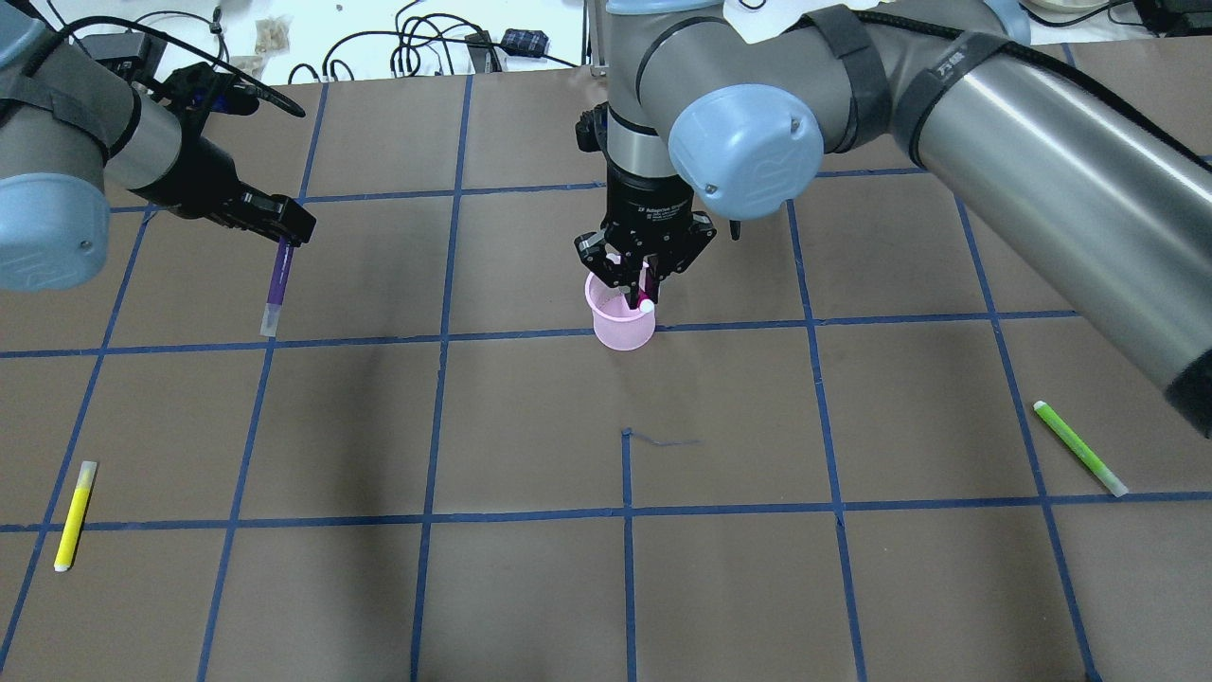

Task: Insert purple and pink pens into pink cup

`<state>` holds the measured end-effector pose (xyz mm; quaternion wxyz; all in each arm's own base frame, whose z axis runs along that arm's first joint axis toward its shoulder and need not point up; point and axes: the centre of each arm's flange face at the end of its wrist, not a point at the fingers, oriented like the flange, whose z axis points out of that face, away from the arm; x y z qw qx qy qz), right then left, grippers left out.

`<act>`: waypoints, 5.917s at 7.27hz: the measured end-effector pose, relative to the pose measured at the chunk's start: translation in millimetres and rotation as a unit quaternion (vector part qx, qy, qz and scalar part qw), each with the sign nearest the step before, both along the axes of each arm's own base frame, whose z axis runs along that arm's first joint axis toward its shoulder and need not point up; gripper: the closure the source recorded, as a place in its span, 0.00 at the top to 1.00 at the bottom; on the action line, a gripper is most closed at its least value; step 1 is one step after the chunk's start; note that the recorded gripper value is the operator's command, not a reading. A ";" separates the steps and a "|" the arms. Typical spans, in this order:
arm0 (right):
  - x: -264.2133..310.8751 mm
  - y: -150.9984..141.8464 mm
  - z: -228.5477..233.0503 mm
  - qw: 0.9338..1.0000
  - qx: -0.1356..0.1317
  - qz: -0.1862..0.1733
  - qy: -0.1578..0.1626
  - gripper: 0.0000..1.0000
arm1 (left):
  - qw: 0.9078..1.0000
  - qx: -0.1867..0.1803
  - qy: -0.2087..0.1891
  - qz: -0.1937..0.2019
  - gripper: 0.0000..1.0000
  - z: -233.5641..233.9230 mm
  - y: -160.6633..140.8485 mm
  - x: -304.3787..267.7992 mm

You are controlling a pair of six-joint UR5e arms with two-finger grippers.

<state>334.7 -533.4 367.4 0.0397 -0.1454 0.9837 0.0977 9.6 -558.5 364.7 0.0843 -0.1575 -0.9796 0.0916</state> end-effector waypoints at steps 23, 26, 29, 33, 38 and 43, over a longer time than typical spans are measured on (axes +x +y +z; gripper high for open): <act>-202.4 20.3 123.6 0.992 -0.122 -0.042 0.011 1.00 | 0.941 -0.302 0.115 0.098 0.00 -18.9 49.5 -310.0; -201.2 20.7 122.1 0.992 -0.120 -0.041 0.010 1.00 | 0.942 -0.306 0.099 0.090 0.00 -41.4 52.4 -324.3; -200.5 20.8 121.3 0.992 -0.119 -0.041 0.009 1.00 | 0.950 -0.283 0.095 0.091 0.00 -69.2 47.8 -327.9; -199.9 21.3 121.5 0.992 -0.119 -0.039 0.009 1.00 | 0.953 -0.272 0.100 0.089 0.00 -83.0 44.7 -334.5; -200.3 21.2 121.5 0.992 -0.119 -0.038 0.009 1.00 | 0.956 -0.260 0.115 0.078 0.31 -89.5 44.3 -340.1; -200.0 20.4 121.2 0.992 -0.120 -0.038 0.008 1.00 | 0.958 -0.251 0.107 0.082 1.00 -99.6 46.7 -335.7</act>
